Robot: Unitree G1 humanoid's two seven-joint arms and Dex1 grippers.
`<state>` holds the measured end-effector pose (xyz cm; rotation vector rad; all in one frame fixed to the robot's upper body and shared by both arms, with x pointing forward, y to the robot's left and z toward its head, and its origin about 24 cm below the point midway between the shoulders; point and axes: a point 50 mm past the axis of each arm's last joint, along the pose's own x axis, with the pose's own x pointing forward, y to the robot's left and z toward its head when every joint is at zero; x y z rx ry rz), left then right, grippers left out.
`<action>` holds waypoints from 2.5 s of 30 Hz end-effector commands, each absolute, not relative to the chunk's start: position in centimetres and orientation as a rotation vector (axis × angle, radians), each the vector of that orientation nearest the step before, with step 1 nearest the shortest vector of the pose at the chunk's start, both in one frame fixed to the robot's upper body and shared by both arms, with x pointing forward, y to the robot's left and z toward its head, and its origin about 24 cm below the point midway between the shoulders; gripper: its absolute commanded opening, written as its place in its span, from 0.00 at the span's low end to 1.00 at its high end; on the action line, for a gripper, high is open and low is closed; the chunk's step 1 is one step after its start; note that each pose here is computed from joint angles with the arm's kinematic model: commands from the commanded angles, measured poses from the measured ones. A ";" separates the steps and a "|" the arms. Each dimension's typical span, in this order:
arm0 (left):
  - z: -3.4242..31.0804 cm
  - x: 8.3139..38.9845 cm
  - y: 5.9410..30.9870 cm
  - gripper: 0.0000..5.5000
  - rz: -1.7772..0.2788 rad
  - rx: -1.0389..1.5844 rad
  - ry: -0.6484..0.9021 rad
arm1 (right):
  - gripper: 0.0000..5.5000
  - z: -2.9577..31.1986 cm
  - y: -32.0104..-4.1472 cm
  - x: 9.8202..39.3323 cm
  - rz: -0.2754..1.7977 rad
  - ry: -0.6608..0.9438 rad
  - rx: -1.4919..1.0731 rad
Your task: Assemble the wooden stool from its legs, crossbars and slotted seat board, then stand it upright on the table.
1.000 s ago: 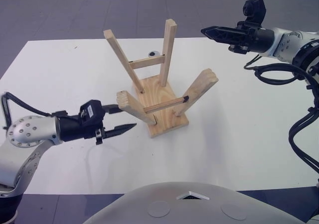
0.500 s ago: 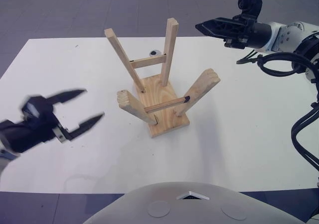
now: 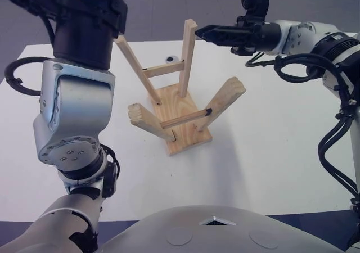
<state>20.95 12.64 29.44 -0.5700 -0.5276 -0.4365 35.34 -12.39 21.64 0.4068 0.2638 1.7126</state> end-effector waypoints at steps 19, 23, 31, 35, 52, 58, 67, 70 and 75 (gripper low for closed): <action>24.5 15.4 14.2 0.73 -1.086 -0.136 -0.162 | 0.55 22.4 -13.9 34.7 1.712 0.319 0.554; 23.4 14.9 13.7 0.73 -1.129 -0.171 -0.120 | 0.55 23.5 -15.5 34.2 1.677 0.384 0.733; 23.8 15.9 15.5 0.73 -1.028 -0.093 -0.144 | 0.55 20.8 -12.1 34.9 1.802 0.162 0.164; 23.5 16.2 16.0 0.73 -1.019 -0.077 -0.138 | 0.55 12.7 -13.2 32.2 1.870 -0.009 -0.253; 21.4 17.5 18.8 0.73 -0.973 -0.009 -0.103 | 0.55 26.4 -10.5 34.8 1.855 0.178 0.301; 21.7 19.8 19.1 0.73 -1.008 0.007 -0.128 | 0.55 25.3 -10.6 34.7 1.851 0.243 0.410; 22.1 23.0 17.6 0.73 -1.177 0.050 -0.123 | 0.55 23.1 -6.9 34.5 1.950 0.079 0.341; 21.7 22.8 17.3 0.73 -1.156 0.040 -0.146 | 0.55 23.7 -7.7 34.7 1.925 0.005 0.310; 22.6 22.6 17.9 0.73 -1.045 0.049 -0.255 | 0.55 24.2 -10.6 35.2 1.822 -0.120 0.287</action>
